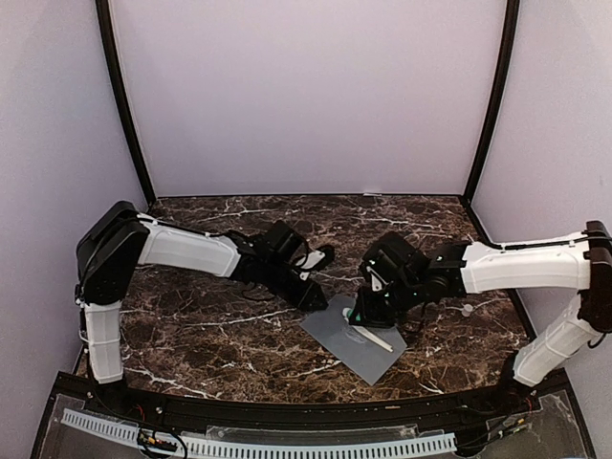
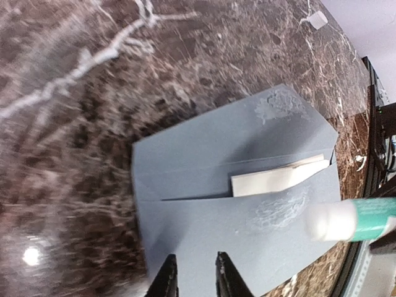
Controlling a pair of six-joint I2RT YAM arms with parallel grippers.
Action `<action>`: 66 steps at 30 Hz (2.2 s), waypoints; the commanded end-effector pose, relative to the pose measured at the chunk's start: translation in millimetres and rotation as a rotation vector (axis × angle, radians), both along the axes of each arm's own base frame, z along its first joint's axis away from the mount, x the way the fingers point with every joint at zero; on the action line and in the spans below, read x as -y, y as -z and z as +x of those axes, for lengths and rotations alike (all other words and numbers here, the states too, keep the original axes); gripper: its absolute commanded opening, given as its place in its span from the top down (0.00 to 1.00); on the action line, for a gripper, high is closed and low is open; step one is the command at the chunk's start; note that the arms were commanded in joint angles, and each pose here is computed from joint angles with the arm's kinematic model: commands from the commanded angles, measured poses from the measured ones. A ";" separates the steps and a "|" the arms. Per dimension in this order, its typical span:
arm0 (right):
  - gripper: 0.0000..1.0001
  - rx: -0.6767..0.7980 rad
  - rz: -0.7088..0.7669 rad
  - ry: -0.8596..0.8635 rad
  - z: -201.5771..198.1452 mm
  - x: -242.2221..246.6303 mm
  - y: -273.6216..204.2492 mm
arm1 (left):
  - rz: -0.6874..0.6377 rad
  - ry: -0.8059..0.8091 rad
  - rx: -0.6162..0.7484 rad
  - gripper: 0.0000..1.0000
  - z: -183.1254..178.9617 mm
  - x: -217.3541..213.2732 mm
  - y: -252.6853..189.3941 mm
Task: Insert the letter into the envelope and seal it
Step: Paint the envelope flap on the envelope, then adjust the solid glue.
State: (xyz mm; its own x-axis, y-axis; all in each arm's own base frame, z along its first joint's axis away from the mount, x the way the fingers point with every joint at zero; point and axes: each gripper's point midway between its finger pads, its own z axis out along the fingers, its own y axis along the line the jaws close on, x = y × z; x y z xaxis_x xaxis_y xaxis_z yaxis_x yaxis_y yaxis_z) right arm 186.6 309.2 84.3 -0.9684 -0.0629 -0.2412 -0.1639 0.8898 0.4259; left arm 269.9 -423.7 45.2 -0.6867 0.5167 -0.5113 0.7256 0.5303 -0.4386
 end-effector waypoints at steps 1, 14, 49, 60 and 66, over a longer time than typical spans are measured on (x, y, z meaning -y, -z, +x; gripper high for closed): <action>1.00 0.060 0.087 0.059 0.2 11.0 -29.4 | -0.130 -0.152 0.189 0.67 34.2 -21.4 -94.2; 1.00 0.545 0.510 0.068 1.8 -36.3 -172.0 | -0.774 -0.511 -0.020 0.22 -35.2 -76.6 -250.3; 1.00 0.700 0.655 -0.019 -47.8 -73.6 -221.5 | -1.018 -0.445 -0.232 0.28 -96.7 -7.3 -282.8; 1.00 0.695 0.614 -0.040 -52.7 -79.1 -212.6 | -1.026 -0.433 -0.262 0.63 -98.1 -2.5 -283.1; 1.00 0.691 0.604 -0.044 -54.8 -79.9 -210.0 | -1.024 -0.427 -0.272 0.80 -100.2 -1.6 -281.3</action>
State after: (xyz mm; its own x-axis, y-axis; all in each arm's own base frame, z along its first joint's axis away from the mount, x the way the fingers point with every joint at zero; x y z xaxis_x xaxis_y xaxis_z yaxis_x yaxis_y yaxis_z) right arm 134.1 385.1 287.6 -0.6016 0.2238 -0.7668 -0.5807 0.5367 0.6122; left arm 176.2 -421.5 303.5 -0.8637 -0.3573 -0.3555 0.3511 0.0794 -0.9330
